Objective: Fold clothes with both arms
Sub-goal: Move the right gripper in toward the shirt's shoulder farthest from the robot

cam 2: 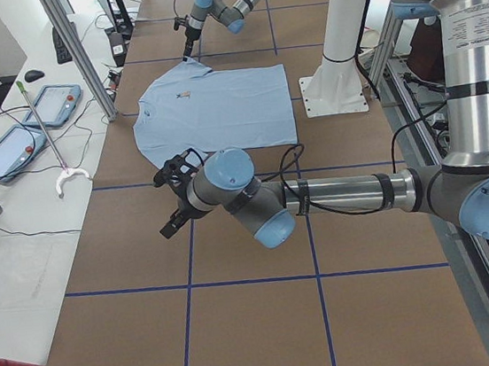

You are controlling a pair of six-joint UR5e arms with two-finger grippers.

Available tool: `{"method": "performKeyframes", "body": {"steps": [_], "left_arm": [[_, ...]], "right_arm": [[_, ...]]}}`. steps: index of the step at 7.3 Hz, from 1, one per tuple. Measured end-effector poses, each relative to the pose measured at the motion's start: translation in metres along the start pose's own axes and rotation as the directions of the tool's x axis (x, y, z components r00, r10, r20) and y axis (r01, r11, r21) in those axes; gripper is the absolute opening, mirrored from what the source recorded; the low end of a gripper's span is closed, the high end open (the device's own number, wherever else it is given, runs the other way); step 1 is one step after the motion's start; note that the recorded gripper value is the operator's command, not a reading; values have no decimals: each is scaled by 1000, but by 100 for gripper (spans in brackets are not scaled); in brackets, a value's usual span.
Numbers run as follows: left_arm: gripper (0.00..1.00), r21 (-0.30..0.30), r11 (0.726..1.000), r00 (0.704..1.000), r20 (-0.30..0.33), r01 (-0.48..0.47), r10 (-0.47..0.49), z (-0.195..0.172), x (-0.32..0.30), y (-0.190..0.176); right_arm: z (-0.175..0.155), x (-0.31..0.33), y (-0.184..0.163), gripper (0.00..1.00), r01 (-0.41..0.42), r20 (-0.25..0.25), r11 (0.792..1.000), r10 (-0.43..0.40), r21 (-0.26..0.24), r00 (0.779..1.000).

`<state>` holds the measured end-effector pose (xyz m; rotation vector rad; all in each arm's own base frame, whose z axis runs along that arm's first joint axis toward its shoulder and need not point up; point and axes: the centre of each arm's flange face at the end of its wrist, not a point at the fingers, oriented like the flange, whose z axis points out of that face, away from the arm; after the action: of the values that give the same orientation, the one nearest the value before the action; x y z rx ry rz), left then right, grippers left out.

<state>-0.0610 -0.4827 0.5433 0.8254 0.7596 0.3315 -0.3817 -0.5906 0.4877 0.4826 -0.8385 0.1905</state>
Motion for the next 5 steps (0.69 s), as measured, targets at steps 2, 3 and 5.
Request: {"method": "performKeyframes", "body": {"steps": [2,3,5], "left_arm": [[100,0,1000,1000,0,0,0,0,0,0],[100,0,1000,1000,0,0,0,0,0,0],[100,0,1000,1000,0,0,0,0,0,0]], "right_arm": [[1,5,4,58,0,-6,1000,0,-5,1000],[2,7,5,54,-1,-8,1000,1,-6,1000],[1,7,6,25,-1,-8,1000,1,-6,1000]]}}
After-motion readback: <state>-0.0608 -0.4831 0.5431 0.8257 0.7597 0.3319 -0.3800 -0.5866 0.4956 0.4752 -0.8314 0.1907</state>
